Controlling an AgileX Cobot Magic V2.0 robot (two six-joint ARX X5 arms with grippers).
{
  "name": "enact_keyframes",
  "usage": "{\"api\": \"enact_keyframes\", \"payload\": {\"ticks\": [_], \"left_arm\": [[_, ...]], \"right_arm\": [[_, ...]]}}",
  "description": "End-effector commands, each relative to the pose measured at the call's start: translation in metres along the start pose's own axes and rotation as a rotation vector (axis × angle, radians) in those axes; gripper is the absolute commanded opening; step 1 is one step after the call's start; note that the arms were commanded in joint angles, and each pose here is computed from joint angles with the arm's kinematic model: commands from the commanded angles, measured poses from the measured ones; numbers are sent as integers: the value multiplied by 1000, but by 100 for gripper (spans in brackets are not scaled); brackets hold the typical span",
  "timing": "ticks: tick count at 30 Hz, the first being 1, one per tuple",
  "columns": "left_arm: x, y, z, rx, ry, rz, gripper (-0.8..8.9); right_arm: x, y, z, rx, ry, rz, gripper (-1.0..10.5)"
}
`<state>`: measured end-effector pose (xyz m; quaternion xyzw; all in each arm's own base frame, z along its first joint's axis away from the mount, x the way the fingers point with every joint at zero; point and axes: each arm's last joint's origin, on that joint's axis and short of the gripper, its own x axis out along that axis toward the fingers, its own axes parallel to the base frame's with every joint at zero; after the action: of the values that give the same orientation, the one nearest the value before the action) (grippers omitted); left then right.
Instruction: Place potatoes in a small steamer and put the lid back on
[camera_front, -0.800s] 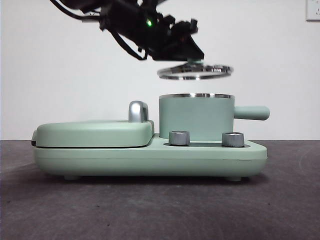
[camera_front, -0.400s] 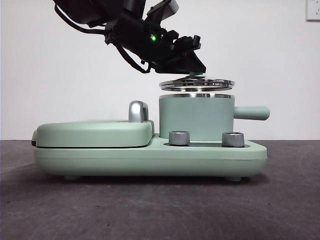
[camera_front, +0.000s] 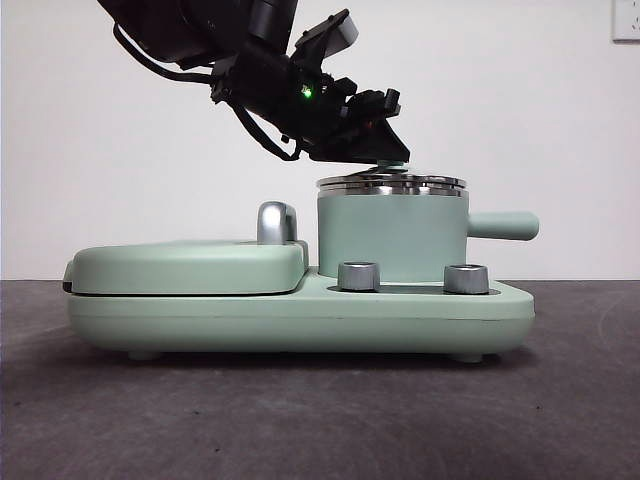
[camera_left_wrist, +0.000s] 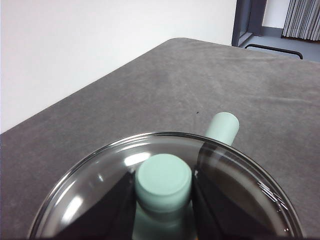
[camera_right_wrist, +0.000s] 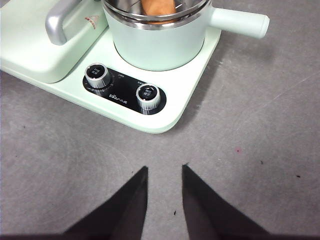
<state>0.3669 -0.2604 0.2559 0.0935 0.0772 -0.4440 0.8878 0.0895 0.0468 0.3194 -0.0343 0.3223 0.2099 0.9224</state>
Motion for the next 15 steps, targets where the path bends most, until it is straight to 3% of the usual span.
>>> {"api": "enact_keyframes", "payload": {"ticks": [1,15], "left_arm": [[3,5,9,26,-49,13,12],[11,2,-3,-2,-19,0,12]], "right_arm": [[-1,1,2,7,-9,1,101],[-1,1,2,7,-10,-5,101]]}}
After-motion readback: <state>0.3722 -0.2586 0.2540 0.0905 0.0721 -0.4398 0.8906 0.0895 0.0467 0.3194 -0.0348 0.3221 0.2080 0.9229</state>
